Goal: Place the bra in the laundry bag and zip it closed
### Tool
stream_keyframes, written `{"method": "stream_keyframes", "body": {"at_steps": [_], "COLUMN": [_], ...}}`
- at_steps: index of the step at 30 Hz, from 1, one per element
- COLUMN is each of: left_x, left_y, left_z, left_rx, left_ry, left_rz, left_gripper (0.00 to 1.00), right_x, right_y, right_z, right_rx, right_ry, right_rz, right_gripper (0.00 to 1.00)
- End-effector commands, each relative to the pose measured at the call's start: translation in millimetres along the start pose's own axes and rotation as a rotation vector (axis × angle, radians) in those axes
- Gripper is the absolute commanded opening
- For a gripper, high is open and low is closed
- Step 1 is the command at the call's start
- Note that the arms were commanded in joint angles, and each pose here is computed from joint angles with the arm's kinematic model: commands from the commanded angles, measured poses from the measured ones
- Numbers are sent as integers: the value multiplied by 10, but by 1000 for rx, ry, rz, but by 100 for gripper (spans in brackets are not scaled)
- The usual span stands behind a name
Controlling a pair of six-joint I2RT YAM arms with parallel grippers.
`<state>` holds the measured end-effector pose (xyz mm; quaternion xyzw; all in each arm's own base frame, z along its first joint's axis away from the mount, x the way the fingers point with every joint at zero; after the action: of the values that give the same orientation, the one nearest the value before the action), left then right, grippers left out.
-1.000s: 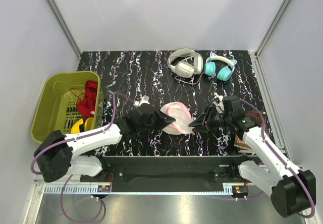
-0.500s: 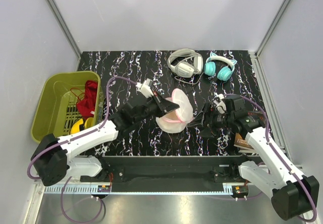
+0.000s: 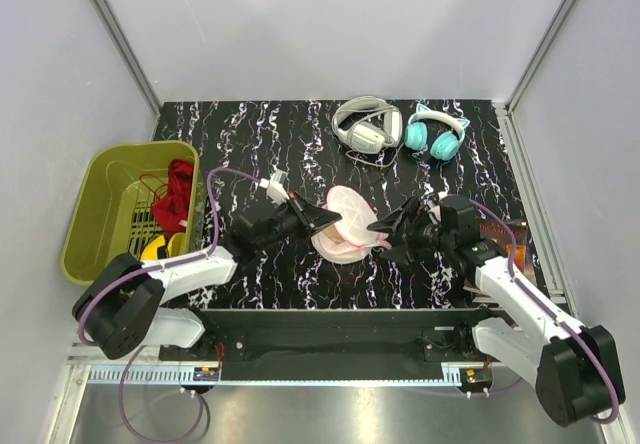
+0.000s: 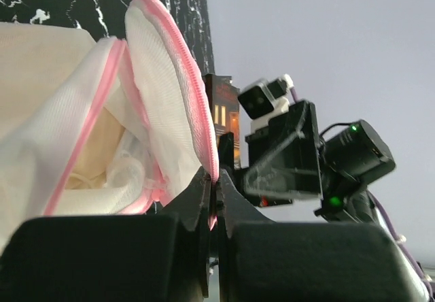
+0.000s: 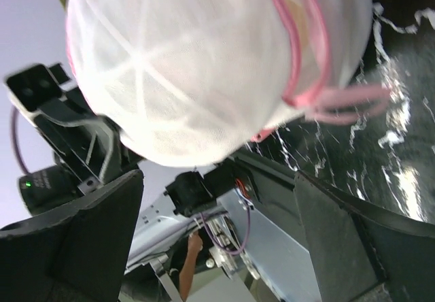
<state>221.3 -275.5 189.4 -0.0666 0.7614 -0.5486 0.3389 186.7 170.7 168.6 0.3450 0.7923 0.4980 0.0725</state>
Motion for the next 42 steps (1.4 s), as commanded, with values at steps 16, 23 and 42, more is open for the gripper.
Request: {"method": "stream_keyframes", "body": {"at_steps": [16,23,42], "left_x": [-193,-208,-199], "left_y": [-89,-57,-23], "left_z": [-76,-83,-77], "left_rx": [173,165,171], "left_ry": [-79,-77,-52], "left_rz": [-127,-132,-162], "left_gripper": [0,0,0], "right_x": [-295,-302,-288], "right_y": [196,149,141], "right_z": [452,510,634], "right_rx": [-74,-42,-76], "right_ry": [-50,-88,-108], "right_rz": [68,84,99], "right_gripper": [74,69,54]}}
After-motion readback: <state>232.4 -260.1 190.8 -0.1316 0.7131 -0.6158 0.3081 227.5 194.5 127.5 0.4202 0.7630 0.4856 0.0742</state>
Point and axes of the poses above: each gripper's point midway between its finger pads, its own z axis out along the fingers, its own y axis along the line the jaws close on, x = y × z, the point moved 5 cm from there along -z, back along the fingers, and after that the axes turned 11 degrees about z, right-handed, at the moved point
